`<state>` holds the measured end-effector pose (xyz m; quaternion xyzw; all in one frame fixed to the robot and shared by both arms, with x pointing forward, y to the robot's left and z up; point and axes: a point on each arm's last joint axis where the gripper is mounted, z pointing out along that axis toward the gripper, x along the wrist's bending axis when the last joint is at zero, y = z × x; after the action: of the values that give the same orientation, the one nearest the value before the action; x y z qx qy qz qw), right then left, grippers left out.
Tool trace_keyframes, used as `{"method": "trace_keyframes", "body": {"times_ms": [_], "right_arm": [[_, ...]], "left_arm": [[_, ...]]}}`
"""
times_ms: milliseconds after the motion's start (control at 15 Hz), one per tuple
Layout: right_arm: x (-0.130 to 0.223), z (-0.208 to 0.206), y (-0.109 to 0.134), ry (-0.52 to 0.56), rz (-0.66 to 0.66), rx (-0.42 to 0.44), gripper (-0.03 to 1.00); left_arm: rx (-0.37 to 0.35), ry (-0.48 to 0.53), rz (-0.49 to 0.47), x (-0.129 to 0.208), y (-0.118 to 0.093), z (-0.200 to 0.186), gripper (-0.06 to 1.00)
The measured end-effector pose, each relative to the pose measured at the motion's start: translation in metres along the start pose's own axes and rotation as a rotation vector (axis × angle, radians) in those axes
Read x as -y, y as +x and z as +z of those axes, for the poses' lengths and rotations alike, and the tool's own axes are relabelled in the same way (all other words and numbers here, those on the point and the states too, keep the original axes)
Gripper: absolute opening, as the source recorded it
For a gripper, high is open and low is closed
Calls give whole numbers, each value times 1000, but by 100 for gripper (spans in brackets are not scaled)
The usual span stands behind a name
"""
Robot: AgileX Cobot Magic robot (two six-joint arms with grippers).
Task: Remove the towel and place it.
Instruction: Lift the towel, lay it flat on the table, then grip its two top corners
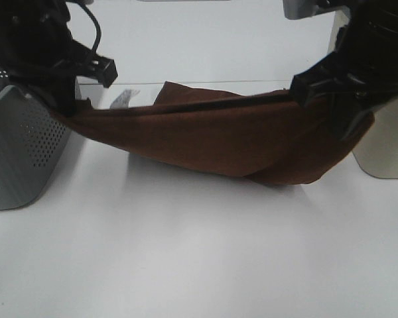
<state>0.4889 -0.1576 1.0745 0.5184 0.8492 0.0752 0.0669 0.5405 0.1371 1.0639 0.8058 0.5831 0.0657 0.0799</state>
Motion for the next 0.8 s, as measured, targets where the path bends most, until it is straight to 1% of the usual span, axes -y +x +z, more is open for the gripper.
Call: {"method": "trace_keyframes", "body": {"times_ms": [200, 333, 400, 467, 600, 800], "right_arm": [[42, -1, 4, 27, 25, -67, 0], [67, 3, 6, 47, 40, -102, 0], [73, 4, 7, 51, 45, -112, 0], [89, 5, 9, 59, 59, -143, 0], [105, 7, 12, 70, 73, -176, 0], [121, 8, 14, 71, 89, -213, 0]], "left_arm": [[-20, 39, -2, 42, -18, 0, 0], [-12, 41, -23, 66, -27, -3, 0], [-10, 43, -29, 72, -29, -3, 0], [-8, 57, -40, 88, -33, -2, 0], [4, 95, -49, 110, -42, 2, 0], [14, 161, -41, 134, -54, 12, 0]]}}
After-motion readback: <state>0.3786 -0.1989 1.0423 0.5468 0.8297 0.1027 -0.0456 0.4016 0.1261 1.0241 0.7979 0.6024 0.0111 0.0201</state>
